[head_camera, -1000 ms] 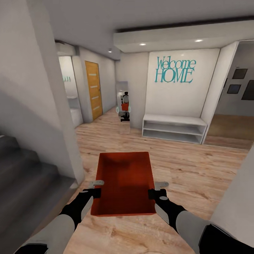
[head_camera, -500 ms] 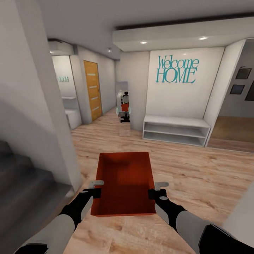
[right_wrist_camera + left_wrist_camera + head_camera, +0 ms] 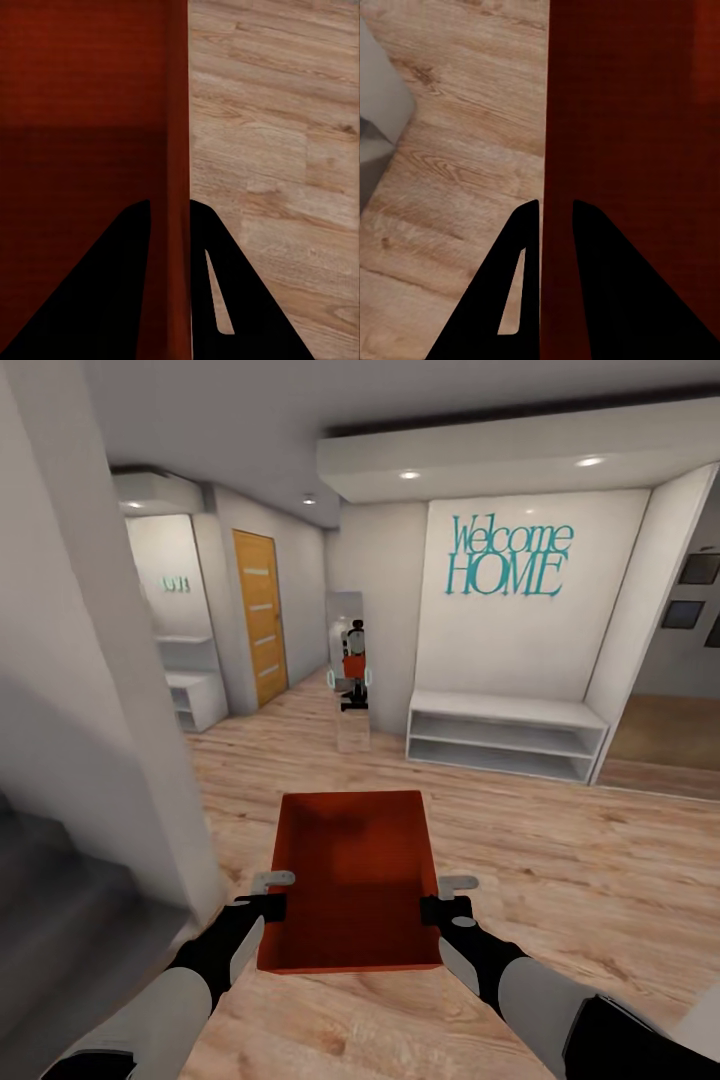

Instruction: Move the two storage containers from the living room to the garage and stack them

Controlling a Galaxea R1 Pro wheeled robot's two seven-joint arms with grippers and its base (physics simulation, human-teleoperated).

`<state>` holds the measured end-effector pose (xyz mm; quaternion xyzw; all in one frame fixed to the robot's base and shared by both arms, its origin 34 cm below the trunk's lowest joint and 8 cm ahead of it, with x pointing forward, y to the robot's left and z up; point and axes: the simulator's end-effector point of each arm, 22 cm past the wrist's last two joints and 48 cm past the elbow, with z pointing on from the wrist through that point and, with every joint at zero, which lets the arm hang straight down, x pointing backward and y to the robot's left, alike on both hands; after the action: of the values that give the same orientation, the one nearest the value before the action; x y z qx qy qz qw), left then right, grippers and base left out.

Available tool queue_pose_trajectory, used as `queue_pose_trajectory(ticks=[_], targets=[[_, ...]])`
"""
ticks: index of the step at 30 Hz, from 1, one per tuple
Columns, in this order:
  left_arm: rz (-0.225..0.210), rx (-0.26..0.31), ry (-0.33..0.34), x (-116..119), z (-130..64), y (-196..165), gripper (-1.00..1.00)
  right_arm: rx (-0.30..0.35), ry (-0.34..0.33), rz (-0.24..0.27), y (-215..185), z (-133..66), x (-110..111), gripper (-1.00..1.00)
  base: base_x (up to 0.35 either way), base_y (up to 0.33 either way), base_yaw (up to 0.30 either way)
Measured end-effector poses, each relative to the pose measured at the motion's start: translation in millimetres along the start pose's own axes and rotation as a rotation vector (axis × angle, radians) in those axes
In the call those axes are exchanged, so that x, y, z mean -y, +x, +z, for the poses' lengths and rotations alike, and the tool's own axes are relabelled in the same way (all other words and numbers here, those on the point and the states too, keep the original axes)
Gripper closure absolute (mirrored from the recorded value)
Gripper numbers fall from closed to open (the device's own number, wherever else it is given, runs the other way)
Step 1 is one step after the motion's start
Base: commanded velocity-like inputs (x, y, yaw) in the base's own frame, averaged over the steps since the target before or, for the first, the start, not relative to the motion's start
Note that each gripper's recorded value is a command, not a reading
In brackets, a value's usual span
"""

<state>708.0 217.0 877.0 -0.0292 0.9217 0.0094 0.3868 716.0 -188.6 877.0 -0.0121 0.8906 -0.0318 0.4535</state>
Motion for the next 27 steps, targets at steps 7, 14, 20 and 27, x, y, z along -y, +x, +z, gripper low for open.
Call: queue_pose_trajectory(ticks=[7,14,20,27], targets=[[0.0,0.0,0.0,0.0,0.0,0.0,1.0,0.0,0.0,0.0,0.0,0.0,0.0,1.0,0.322,0.0,0.0],[0.0,0.0,0.0,0.1,0.0,0.0,1.0,0.0,0.0,0.0,0.1,0.0,0.1,1.0,0.322,0.0,-0.077],[0.0,0.0,0.0,0.1,0.0,0.0,1.0,0.0,0.0,0.0,0.1,0.0,0.1,1.0,0.322,0.0,-0.181],[0.0,0.0,0.0,0.0,0.0,0.0,1.0,0.0,0.0,0.0,0.0,0.0,0.0,1.0,0.322,0.0,-0.068]])
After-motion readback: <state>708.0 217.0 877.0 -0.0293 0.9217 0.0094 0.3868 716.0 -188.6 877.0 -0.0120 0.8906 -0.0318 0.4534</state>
